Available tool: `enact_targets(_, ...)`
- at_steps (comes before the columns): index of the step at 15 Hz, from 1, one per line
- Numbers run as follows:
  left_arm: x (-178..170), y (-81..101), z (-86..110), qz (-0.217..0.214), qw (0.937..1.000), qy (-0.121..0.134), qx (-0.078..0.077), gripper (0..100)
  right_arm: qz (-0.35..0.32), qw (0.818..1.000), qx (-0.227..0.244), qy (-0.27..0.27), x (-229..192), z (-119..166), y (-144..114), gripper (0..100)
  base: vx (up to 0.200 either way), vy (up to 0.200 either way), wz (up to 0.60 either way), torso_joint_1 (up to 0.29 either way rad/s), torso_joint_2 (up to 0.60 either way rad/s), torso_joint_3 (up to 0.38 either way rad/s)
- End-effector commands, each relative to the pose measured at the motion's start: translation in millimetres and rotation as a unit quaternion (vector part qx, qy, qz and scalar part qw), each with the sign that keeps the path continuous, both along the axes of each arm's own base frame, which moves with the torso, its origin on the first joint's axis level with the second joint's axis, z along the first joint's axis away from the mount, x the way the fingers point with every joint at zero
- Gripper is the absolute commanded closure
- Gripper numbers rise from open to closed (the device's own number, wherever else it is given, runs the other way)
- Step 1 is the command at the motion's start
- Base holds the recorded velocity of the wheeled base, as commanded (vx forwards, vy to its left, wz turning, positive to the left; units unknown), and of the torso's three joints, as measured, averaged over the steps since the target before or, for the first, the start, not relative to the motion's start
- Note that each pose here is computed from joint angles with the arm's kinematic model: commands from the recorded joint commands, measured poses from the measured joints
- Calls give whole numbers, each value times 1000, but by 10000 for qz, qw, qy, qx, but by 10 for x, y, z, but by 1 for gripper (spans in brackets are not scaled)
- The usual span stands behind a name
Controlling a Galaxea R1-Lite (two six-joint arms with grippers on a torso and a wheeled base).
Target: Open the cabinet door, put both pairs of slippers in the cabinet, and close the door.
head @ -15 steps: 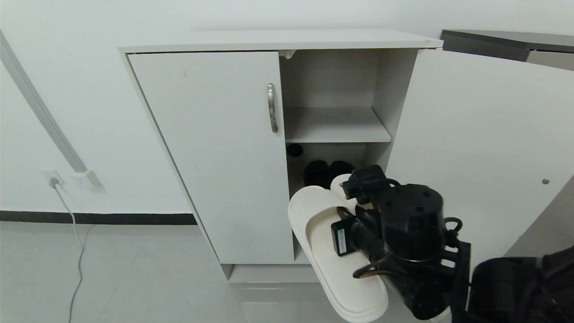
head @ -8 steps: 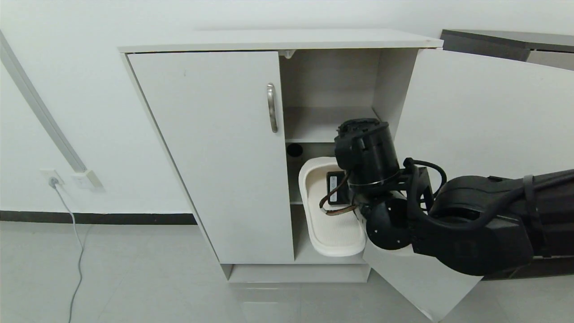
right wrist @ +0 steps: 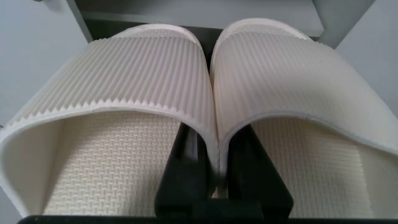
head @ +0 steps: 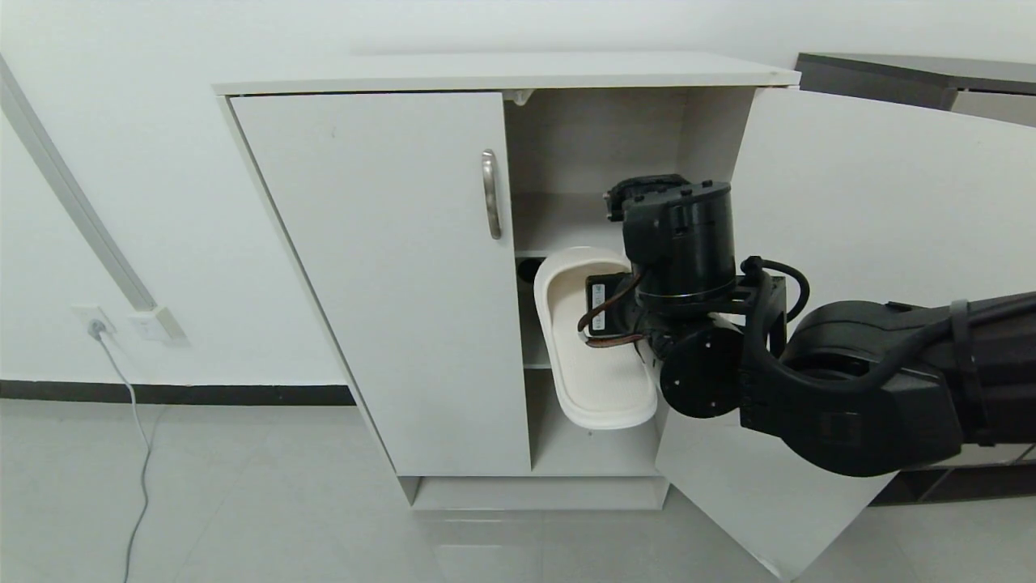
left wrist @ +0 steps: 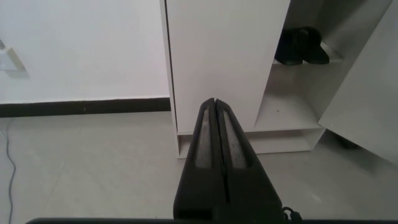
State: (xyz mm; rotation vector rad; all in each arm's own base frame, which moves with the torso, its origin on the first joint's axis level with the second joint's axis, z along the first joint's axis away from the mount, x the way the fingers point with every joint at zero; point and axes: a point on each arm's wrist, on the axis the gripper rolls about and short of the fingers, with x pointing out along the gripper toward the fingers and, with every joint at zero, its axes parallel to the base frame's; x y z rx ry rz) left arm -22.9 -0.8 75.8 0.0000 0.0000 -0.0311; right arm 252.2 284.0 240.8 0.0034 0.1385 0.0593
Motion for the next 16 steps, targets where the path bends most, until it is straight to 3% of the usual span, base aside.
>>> enact_targets(1,0,0,0,2,10000,0,0,100,2,10000,19,-16,-6,10,-5,100,200,0,0,7,2,2)
enact_targets(14,0,0,0,2,10000,0,0,100,3,10000,-29,19,9,-28,5,100,200,0,0,3,1,3)
enact_targets(16,0,0,0,-6,10000,0,0,100,54,10000,-35,51,51,-63,31,100,0,0,0,0,0,0)
